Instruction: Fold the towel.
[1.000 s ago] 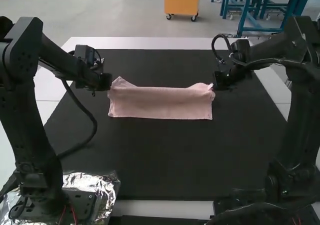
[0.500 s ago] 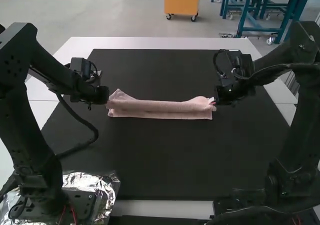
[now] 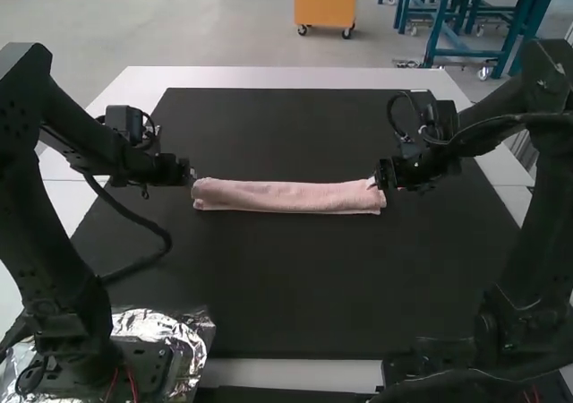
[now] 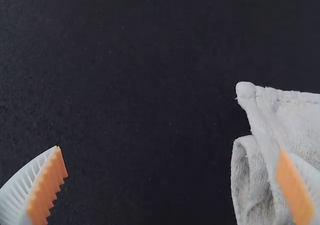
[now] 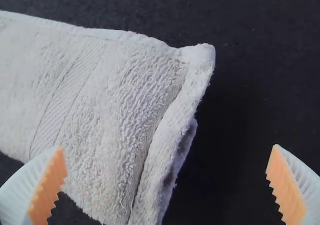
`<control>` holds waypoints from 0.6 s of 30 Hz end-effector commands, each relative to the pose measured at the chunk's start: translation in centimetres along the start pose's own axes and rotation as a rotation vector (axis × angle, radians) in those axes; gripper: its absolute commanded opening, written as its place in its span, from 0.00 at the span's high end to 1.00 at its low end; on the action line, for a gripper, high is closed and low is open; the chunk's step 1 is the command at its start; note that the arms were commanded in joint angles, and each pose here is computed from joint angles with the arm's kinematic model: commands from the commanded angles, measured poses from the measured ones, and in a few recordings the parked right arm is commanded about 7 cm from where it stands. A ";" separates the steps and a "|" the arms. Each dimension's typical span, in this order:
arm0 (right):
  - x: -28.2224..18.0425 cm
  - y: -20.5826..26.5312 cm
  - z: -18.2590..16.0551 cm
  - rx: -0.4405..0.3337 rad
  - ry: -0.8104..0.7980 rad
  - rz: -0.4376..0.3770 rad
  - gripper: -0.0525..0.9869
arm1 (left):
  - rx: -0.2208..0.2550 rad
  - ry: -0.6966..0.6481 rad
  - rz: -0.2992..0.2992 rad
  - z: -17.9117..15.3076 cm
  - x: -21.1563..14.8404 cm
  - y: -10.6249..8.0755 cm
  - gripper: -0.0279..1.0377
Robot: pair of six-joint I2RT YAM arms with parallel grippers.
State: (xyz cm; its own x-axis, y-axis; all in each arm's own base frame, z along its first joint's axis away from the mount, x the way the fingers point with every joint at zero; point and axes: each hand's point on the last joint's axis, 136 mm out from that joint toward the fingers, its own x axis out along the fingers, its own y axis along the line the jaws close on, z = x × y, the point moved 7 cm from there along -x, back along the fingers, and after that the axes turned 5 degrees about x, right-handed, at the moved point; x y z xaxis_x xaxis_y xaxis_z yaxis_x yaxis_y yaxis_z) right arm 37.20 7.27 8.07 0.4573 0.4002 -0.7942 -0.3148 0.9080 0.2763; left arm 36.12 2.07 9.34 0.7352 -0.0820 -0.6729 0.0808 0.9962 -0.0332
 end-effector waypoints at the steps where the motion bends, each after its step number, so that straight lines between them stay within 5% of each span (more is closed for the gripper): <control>1: -0.8 0.5 1.3 -0.018 -0.045 -0.009 0.07 | -0.004 -0.073 0.012 2.5 -0.8 0.3 0.06; 18: 2.3 0.1 -0.9 -0.022 0.032 -0.019 0.07 | -0.024 -0.091 0.009 3.1 -0.8 0.2 0.06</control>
State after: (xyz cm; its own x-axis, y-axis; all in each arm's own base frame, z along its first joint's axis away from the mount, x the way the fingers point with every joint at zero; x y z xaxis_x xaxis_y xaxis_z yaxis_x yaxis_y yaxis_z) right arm 37.43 7.58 5.96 0.4365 0.3809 -0.8151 -0.3090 0.9143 0.2619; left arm 36.74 2.22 10.28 0.7572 -0.0785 -0.6485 0.0624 0.9969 -0.0477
